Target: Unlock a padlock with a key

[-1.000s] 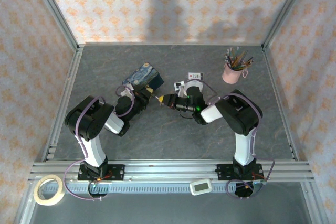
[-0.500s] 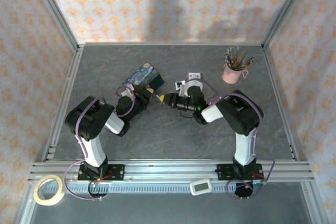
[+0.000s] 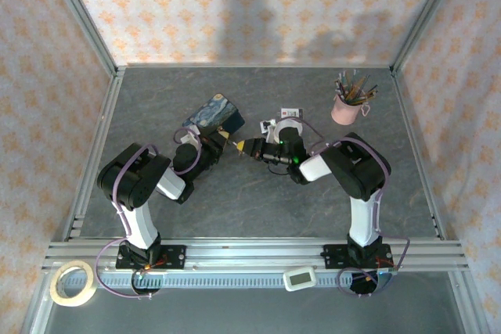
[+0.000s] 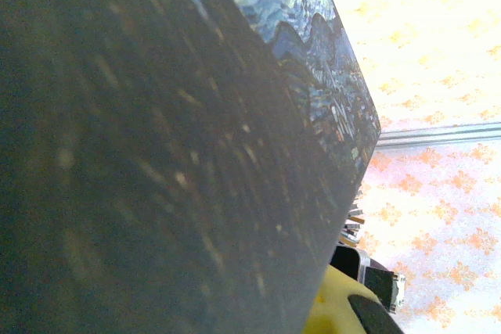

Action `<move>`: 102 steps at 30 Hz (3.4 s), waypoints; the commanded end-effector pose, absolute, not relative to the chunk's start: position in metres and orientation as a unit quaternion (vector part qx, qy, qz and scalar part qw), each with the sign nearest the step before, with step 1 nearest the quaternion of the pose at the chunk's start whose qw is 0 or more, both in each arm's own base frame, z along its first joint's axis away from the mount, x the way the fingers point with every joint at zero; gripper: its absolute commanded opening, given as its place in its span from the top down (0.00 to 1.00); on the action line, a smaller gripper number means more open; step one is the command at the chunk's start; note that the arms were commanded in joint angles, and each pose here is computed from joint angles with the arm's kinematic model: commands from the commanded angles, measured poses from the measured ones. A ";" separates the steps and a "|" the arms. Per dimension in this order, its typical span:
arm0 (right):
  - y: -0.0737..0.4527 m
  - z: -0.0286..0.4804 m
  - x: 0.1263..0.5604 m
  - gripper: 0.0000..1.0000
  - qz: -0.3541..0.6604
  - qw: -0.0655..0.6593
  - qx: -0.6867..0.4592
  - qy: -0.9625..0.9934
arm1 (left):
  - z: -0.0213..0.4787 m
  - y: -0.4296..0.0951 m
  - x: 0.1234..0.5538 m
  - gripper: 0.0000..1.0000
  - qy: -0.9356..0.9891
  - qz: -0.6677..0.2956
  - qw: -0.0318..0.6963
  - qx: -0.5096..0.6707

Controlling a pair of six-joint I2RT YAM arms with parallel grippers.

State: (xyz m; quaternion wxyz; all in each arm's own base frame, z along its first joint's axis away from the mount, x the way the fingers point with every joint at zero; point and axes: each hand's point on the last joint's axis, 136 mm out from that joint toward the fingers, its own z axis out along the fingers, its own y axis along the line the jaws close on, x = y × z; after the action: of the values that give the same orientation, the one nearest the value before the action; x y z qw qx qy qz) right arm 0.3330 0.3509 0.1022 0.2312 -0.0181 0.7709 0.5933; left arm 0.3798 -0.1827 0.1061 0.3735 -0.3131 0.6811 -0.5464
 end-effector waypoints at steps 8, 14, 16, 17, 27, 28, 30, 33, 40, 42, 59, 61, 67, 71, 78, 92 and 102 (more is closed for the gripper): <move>0.361 0.143 0.351 1.00 0.651 0.241 -0.006 0.720 | 0.143 -0.205 0.372 1.00 0.651 -0.600 0.381 -0.267; 0.356 0.136 0.356 1.00 0.651 0.212 -0.006 0.729 | 0.146 -0.208 0.368 1.00 0.653 -0.603 0.381 -0.253; 0.353 0.138 0.358 1.00 0.657 0.197 0.002 0.728 | 0.145 -0.208 0.367 1.00 0.655 -0.604 0.381 -0.249; 0.354 0.143 0.357 1.00 0.663 0.192 0.004 0.724 | 0.146 -0.208 0.366 1.00 0.655 -0.604 0.381 -0.247; 0.354 0.148 0.368 1.00 0.650 0.223 0.021 0.726 | 0.149 -0.218 0.364 1.00 0.655 -0.613 0.371 -0.240; 0.355 0.148 0.368 1.00 0.650 0.224 0.024 0.726 | 0.149 -0.220 0.364 1.00 0.656 -0.613 0.369 -0.240; 0.357 0.150 0.369 1.00 0.652 0.225 0.033 0.723 | 0.149 -0.222 0.363 1.00 0.658 -0.612 0.368 -0.238; 0.359 0.153 0.370 1.00 0.653 0.232 0.045 0.719 | 0.149 -0.222 0.362 1.00 0.659 -0.611 0.369 -0.238; 0.364 0.160 0.373 1.00 0.654 0.253 0.055 0.711 | 0.147 -0.227 0.361 1.00 0.665 -0.610 0.364 -0.232; 0.365 0.165 0.375 1.00 0.659 0.253 0.057 0.707 | 0.146 -0.229 0.360 1.00 0.667 -0.609 0.363 -0.230; 0.358 0.155 0.361 0.96 0.646 0.239 0.059 0.722 | 0.125 -0.191 0.378 1.00 0.675 -0.545 0.395 -0.302; 0.348 0.150 0.360 0.93 0.640 0.240 0.067 0.726 | 0.123 -0.181 0.382 1.00 0.678 -0.526 0.407 -0.313; 0.328 0.143 0.355 0.79 0.624 0.251 0.078 0.736 | 0.127 -0.173 0.393 1.00 0.684 -0.498 0.427 -0.318; 0.325 0.142 0.350 0.71 0.622 0.252 0.075 0.738 | 0.130 -0.175 0.396 1.00 0.679 -0.505 0.428 -0.317; 0.332 0.135 0.342 0.65 0.628 0.241 0.070 0.737 | 0.134 -0.177 0.394 1.00 0.671 -0.518 0.426 -0.316; 0.352 0.129 0.338 0.70 0.647 0.221 0.064 0.727 | 0.137 -0.184 0.388 1.00 0.665 -0.532 0.419 -0.315; 0.359 0.125 0.340 0.70 0.654 0.214 0.064 0.723 | 0.140 -0.194 0.385 1.00 0.656 -0.549 0.412 -0.314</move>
State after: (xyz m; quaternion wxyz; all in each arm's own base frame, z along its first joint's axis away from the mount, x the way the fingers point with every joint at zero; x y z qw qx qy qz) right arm 0.3378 0.3516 0.1108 0.2026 0.0788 0.7420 0.6342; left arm 0.3806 -0.1881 0.1105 0.3893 -0.3267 0.6939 -0.5101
